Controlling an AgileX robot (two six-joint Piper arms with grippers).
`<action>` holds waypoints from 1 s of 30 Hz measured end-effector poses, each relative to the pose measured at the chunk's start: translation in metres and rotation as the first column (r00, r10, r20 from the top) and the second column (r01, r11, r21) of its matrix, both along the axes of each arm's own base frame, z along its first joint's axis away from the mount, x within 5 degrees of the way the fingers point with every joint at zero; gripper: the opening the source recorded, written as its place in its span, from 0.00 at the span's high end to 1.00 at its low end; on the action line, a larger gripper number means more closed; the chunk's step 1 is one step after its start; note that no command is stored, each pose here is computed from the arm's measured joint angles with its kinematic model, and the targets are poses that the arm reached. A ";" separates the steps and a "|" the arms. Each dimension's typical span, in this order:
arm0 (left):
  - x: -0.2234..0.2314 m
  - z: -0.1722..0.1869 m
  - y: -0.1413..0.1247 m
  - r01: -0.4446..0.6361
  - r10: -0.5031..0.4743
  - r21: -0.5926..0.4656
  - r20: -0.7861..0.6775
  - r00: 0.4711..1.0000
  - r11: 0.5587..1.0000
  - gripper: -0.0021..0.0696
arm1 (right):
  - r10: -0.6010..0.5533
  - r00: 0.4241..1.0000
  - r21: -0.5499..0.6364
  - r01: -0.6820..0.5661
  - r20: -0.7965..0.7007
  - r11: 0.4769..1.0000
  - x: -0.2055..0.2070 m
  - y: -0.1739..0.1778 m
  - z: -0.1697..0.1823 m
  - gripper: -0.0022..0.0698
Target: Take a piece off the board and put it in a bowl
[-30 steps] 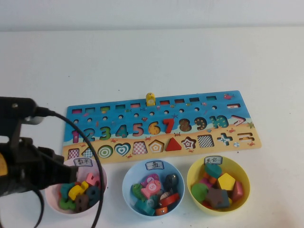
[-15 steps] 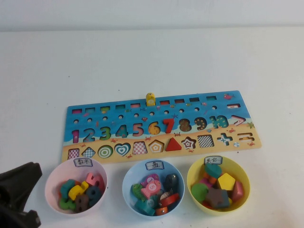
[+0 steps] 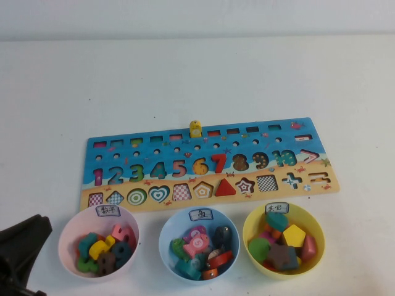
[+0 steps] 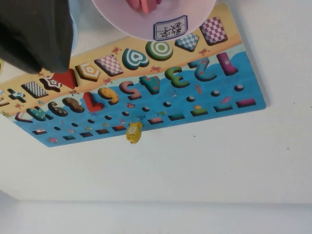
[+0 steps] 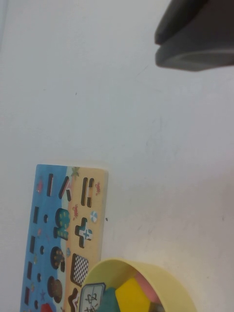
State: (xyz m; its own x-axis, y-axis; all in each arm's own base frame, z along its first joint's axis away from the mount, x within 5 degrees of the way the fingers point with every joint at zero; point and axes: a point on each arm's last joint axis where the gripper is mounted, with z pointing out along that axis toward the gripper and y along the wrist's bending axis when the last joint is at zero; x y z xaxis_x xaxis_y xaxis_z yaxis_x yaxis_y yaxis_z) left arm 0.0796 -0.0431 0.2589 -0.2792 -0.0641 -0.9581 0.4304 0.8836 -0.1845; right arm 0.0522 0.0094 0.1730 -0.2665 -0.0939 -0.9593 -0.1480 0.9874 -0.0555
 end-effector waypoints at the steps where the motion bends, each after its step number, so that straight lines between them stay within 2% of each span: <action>1: 0.000 0.000 0.000 0.002 -0.002 0.010 0.006 1.000 1.000 0.97 | 0.000 1.000 0.000 0.000 0.000 1.000 0.000 0.000 0.000 0.99; 6: 0.001 0.000 -0.001 0.014 -0.017 0.043 0.054 0.998 0.999 0.98 | 0.000 1.000 0.000 0.000 0.000 1.000 0.000 0.000 0.000 0.99; 12: -0.005 -0.014 0.000 0.042 -0.064 0.099 0.230 0.971 0.994 0.98 | 0.000 1.000 0.000 0.000 0.000 1.000 0.000 0.000 0.000 0.99; 20: -0.014 -0.034 0.019 -0.144 0.108 0.066 0.381 0.918 0.987 0.98 | 0.000 1.000 0.000 0.000 0.000 1.000 0.000 0.000 0.000 0.99; 25: -0.017 -0.046 0.028 -0.251 0.214 0.048 0.390 0.896 0.967 0.98 | 0.000 1.000 0.000 0.000 0.000 1.000 0.000 0.000 0.000 0.99; 30: -0.019 -0.052 0.030 -0.282 0.241 0.070 0.348 0.906 0.957 0.98 | 0.000 1.000 0.000 0.000 0.000 1.000 0.000 0.000 0.000 0.99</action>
State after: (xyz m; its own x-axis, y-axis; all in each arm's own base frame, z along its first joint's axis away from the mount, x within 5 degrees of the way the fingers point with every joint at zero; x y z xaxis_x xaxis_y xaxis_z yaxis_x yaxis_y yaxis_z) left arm 0.0609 -0.0126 0.2066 0.0677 0.0256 -0.9974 0.1993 0.9792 0.0386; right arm 0.0522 0.0094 0.1730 -0.2665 -0.0939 -0.9593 -0.1480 0.9874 -0.0555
